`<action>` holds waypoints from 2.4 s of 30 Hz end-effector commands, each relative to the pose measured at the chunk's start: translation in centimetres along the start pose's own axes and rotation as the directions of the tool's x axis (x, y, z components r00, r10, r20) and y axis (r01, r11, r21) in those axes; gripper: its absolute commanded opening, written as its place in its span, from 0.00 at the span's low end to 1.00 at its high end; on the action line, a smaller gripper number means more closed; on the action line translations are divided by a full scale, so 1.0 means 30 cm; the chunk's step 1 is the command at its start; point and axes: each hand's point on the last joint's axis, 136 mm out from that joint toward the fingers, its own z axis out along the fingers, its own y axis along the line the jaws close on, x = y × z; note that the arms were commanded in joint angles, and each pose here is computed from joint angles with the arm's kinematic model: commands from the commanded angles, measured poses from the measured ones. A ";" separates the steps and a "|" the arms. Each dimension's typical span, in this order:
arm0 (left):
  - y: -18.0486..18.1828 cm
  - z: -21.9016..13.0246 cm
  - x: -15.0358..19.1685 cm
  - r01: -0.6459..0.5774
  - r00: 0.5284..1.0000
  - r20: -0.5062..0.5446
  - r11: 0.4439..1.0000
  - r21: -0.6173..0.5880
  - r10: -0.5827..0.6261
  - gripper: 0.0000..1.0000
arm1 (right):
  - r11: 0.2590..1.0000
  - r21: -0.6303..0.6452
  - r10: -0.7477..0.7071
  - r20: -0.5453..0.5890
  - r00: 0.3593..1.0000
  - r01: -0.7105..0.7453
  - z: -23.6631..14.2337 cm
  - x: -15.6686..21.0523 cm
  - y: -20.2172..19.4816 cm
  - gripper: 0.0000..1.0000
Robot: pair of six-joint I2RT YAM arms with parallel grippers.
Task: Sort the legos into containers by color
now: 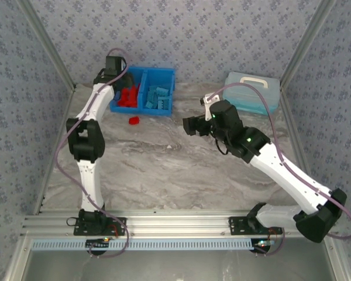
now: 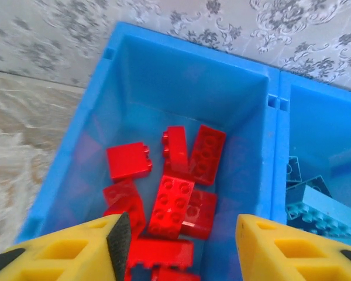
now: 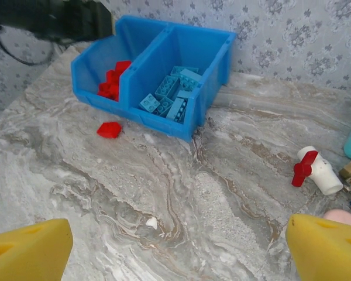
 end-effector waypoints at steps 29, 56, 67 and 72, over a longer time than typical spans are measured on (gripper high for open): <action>0.071 0.009 0.606 -0.156 0.937 -0.315 0.988 0.013 0.152 0.92 | 0.999 0.028 0.020 -0.095 0.995 -0.017 -0.021 0.129 -0.017 0.97; 0.047 -0.142 0.580 -0.056 0.955 -0.289 0.998 0.033 0.063 0.39 | 0.999 0.021 0.030 -0.081 0.996 -0.029 -0.037 0.122 -0.005 0.98; 0.042 -0.106 0.170 -0.071 0.991 -0.113 0.997 -0.020 0.068 0.39 | 0.999 0.020 0.037 -0.074 0.997 -0.036 -0.050 0.117 -0.002 0.98; 0.040 0.032 0.101 -0.084 0.992 -0.092 0.996 -0.033 0.080 0.41 | 0.998 0.043 0.047 -0.064 0.997 -0.045 -0.090 0.116 -0.021 0.98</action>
